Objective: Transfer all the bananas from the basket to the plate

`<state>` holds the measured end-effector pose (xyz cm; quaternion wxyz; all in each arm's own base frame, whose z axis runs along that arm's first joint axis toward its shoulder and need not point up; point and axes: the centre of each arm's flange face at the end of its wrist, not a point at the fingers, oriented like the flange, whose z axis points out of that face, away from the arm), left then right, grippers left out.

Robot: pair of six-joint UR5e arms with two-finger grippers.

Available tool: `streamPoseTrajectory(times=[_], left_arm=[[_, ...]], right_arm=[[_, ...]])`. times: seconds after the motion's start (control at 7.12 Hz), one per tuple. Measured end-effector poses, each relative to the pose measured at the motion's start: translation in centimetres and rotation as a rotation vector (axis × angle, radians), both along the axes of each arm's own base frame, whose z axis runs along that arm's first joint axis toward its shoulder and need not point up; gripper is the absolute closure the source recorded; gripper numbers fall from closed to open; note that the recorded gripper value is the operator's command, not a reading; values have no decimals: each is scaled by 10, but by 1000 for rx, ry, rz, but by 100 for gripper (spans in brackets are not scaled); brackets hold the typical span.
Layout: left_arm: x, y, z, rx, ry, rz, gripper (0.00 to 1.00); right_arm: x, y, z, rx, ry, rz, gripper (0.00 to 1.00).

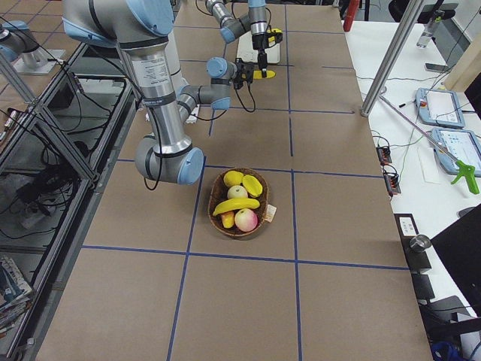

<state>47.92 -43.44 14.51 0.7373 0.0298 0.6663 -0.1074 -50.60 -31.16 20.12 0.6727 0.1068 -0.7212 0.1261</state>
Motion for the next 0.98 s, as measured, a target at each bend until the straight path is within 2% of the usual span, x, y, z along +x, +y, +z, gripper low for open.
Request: streamPoseTrajectory(times=[0.56,0.84,0.98], left_arm=[[-3,-2,5,-24,-38,-8,100],[-6,-7,16,-48,-77,-18,100],[-9,-13,30,-79,-132,-32,100]], right_arm=[[4,-2,-3,-3,19,-1,0],[19,-6,-14,-29,93,-17,0],[31,-13,-17,-49,141,-33,0]])
